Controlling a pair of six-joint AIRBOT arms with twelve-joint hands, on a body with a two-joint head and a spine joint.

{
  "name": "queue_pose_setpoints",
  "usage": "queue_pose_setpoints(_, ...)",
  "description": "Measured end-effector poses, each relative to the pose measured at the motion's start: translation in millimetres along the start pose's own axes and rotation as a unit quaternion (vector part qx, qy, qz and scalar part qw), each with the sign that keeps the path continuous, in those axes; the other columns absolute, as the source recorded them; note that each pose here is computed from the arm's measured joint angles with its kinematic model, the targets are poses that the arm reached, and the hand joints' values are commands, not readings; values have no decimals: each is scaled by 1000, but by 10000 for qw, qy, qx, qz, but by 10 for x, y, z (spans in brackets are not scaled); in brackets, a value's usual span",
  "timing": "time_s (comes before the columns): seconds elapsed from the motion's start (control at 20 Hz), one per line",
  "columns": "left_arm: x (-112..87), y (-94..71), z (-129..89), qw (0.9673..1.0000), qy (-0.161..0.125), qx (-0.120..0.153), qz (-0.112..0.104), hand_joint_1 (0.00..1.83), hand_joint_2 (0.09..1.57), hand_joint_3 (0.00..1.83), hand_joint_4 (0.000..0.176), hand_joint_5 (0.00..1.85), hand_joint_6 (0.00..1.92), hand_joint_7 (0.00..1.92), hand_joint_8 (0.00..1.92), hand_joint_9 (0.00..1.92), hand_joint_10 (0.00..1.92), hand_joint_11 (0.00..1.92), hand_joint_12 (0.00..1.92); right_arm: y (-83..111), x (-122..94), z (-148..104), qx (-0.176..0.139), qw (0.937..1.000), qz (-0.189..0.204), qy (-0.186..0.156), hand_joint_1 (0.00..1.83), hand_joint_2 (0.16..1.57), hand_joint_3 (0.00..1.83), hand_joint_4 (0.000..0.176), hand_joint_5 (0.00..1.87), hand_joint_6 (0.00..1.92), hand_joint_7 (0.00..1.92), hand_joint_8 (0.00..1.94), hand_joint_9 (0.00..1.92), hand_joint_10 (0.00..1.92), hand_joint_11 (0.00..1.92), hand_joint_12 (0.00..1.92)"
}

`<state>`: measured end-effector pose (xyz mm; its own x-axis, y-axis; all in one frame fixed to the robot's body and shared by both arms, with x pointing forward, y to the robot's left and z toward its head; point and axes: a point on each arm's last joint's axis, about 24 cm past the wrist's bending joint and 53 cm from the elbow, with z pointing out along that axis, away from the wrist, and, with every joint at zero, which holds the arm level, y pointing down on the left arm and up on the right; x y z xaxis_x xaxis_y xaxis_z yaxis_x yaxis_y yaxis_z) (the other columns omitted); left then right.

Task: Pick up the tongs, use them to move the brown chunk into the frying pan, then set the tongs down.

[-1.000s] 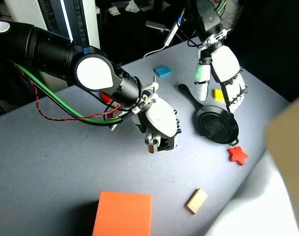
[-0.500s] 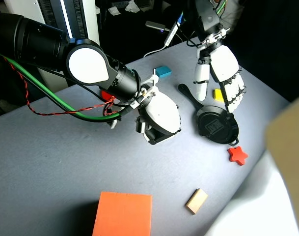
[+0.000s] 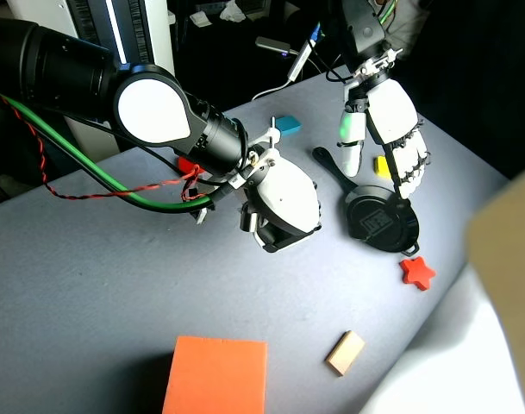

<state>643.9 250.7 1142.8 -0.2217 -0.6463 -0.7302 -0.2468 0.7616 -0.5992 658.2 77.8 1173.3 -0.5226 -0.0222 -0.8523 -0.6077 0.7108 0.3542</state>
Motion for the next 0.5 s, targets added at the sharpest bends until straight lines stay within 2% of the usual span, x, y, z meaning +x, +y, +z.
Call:
queue_pose_setpoints(0.15,-121,71,71,9999,-127,-74,72,101,1289,0,0,150,1,147,1,137,1,0,421,-60,-232,51,51,9997,10,-220,1107,1370,13,176,1386,1921,1512,1941,1585,1921,1704,1921)
queue_pose_setpoints(0.2,-185,108,103,9997,-200,-115,77,49,1293,1,0,149,0,145,1,135,1,0,420,-90,-275,83,85,9996,20,-255,1124,1359,7,176,1379,1921,1508,1941,1586,1921,1707,1921)
queue_pose_setpoints(0.3,-312,223,170,9991,-341,-242,115,56,1291,0,0,165,6,154,3,143,4,0,434,-103,-317,192,123,9995,49,-272,1145,1352,4,176,1384,1921,1525,1941,1605,1921,1728,1921)
queue_pose_setpoints(0.5,-490,336,240,9978,-530,-361,140,53,1291,0,0,160,2,159,3,151,5,0,457,-115,-472,423,148,9989,84,-426,1152,1356,6,176,1375,1921,1525,1941,1609,1921,1734,1921)
